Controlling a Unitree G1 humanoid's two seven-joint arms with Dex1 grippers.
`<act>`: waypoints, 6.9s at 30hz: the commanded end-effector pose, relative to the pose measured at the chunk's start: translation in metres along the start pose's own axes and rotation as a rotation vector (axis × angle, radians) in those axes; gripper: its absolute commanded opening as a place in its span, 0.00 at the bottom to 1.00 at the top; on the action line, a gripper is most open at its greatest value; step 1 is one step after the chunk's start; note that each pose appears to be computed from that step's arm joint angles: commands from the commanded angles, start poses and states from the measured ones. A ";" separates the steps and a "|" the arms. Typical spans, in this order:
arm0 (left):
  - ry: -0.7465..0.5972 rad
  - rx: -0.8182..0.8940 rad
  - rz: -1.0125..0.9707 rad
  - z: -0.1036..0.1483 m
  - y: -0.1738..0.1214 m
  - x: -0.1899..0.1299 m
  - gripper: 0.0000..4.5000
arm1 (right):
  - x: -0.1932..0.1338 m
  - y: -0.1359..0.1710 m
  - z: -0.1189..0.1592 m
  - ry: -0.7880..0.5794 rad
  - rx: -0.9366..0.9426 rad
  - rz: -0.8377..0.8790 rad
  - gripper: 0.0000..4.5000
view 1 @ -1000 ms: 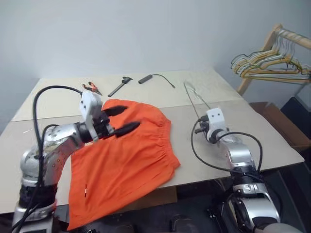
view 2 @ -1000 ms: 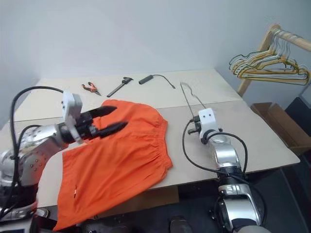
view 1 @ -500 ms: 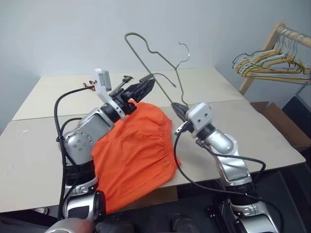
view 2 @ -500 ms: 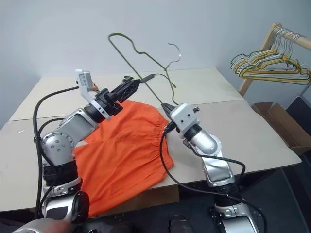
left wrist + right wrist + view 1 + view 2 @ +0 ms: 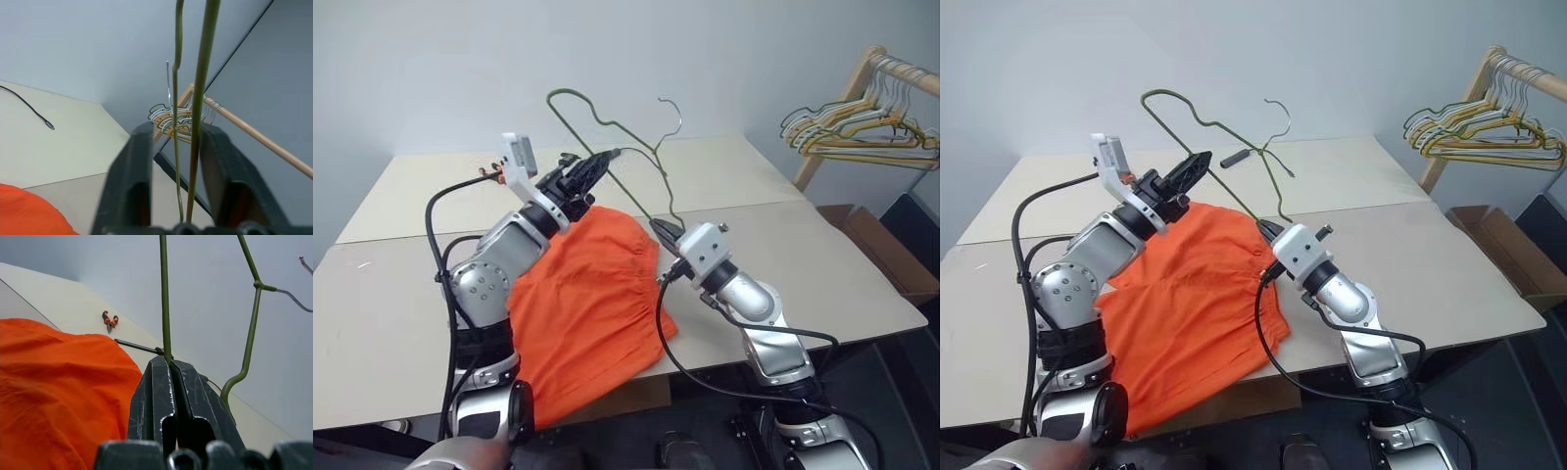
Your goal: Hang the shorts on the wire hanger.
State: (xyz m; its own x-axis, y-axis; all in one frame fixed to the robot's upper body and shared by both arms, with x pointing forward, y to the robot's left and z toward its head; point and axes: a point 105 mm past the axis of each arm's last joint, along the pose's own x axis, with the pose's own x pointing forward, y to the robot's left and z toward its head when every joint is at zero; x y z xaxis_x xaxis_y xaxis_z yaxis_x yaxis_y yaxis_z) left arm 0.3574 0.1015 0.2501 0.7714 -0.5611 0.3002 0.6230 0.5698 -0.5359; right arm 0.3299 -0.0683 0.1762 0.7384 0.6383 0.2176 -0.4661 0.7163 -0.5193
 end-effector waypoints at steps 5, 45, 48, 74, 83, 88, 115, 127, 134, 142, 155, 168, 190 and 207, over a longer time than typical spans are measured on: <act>-0.037 0.053 -0.004 0.010 -0.002 0.002 0.00 | 0.001 -0.003 0.013 -0.052 -0.047 -0.002 0.00; -0.104 0.160 -0.890 0.076 -0.045 -0.085 0.00 | -0.011 0.002 0.058 0.114 0.892 0.941 0.99; -0.103 0.158 -0.890 0.075 -0.045 -0.086 0.00 | -0.013 0.003 0.061 0.109 0.901 0.961 0.99; 0.052 0.194 -0.771 0.036 -0.025 -0.075 0.44 | -0.010 0.006 0.068 0.062 0.903 0.959 0.00; 0.572 0.504 -0.527 -0.041 0.031 -0.104 0.99 | -0.020 -0.020 0.056 0.080 0.998 0.773 0.00; 0.673 0.689 -0.472 -0.037 0.043 -0.117 0.99 | -0.056 -0.031 0.014 0.333 1.094 0.626 0.00; 0.873 0.816 -0.621 -0.046 0.039 -0.131 0.99 | -0.188 -0.017 -0.084 0.930 1.697 0.315 0.00; 0.861 0.800 -0.603 -0.053 0.040 -0.130 0.99 | -0.171 0.001 -0.082 0.824 1.748 0.389 0.00; 0.857 0.790 -0.597 -0.054 0.040 -0.132 0.99 | -0.167 0.008 -0.078 0.787 1.748 0.435 0.00; 0.862 0.796 -0.586 -0.054 0.042 -0.134 0.99 | -0.166 0.023 -0.075 0.825 1.738 0.525 0.00; 0.883 0.814 -0.579 -0.059 0.041 -0.139 0.99 | -0.127 0.000 -0.082 0.880 1.664 0.626 0.00; 0.860 0.831 -0.543 -0.062 0.037 -0.141 0.99 | -0.095 0.000 -0.103 0.929 1.587 0.679 0.00; 0.763 0.937 -0.447 -0.047 0.053 -0.112 0.99 | -0.051 -0.026 -0.118 0.744 0.979 0.473 0.00; 0.432 1.175 -0.431 0.049 0.039 0.005 0.99 | -0.041 -0.046 -0.053 0.678 0.406 0.506 0.00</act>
State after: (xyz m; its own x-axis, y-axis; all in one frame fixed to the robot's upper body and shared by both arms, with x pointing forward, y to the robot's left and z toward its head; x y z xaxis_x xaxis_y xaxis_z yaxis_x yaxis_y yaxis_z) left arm 0.3941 0.1559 0.2441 0.5526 -0.8160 -0.1698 0.7279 0.3732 0.5753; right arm 0.3470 -0.1496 0.1251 0.4519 0.6797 -0.5777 -0.8369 0.5473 -0.0106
